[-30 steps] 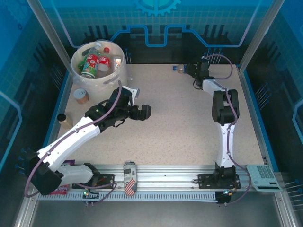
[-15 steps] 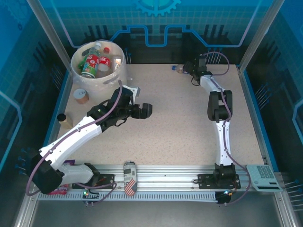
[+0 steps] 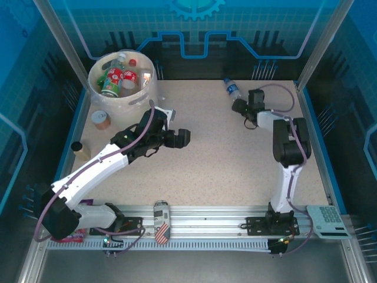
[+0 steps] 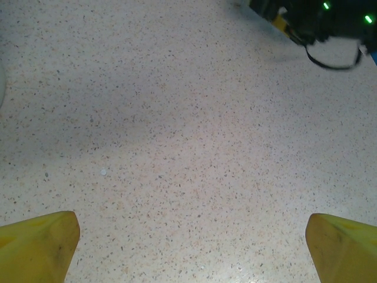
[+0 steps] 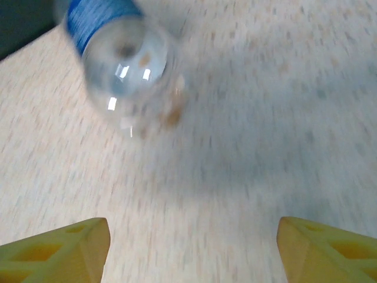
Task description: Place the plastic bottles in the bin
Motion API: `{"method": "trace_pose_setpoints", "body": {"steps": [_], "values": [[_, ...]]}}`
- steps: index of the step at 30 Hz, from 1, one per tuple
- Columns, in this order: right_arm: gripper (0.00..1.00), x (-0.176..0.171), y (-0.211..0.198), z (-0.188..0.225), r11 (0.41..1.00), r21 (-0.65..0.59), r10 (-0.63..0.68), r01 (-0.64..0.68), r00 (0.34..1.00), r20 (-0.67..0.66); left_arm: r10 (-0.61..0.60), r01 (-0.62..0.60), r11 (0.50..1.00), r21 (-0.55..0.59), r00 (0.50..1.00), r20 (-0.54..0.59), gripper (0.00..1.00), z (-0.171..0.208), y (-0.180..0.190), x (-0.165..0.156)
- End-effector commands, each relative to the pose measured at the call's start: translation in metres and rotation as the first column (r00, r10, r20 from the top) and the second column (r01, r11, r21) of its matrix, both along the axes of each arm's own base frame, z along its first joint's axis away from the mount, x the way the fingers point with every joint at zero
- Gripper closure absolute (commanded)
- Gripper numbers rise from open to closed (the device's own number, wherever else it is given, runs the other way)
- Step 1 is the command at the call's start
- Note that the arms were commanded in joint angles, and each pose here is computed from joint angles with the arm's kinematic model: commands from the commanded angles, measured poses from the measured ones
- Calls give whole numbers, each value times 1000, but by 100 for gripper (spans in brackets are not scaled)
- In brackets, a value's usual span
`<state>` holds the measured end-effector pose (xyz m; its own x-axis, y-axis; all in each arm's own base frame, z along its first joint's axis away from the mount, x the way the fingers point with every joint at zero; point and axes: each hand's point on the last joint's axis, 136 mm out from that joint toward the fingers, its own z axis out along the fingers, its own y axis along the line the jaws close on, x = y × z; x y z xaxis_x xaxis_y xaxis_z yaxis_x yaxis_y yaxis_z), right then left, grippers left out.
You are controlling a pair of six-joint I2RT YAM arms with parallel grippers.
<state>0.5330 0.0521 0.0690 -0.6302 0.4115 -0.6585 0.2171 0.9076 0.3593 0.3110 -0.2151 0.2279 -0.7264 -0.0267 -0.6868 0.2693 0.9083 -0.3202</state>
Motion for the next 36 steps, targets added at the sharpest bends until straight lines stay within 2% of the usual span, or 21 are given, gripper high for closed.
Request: {"method": "trace_pose_setpoints", "body": {"steps": [1,5,10,12,23,27,36], "values": [[22,-20,26,63,987,-101,136,-124,984,116,2,-1,1000,-22,999,33,1,11,-4,9],[16,-25,12,69,950,-258,190,-176,981,31,4,-3,1000,-28,999,34,1,12,-3,10],[2,1,8,52,912,-334,228,-238,971,-68,3,-1,999,-53,999,33,1,13,-4,10],[2,14,3,49,911,-347,207,-223,975,-85,2,0,998,-58,999,32,1,14,-4,8],[1,71,11,25,936,-295,154,-195,976,-155,12,-10,997,-78,999,35,1,15,0,4],[1,81,10,-2,945,-242,158,-222,954,-257,13,-10,996,-84,999,35,1,15,0,3],[8,99,13,-13,961,-168,173,-220,951,-256,22,-18,995,-96,999,43,1,17,3,1]]}}
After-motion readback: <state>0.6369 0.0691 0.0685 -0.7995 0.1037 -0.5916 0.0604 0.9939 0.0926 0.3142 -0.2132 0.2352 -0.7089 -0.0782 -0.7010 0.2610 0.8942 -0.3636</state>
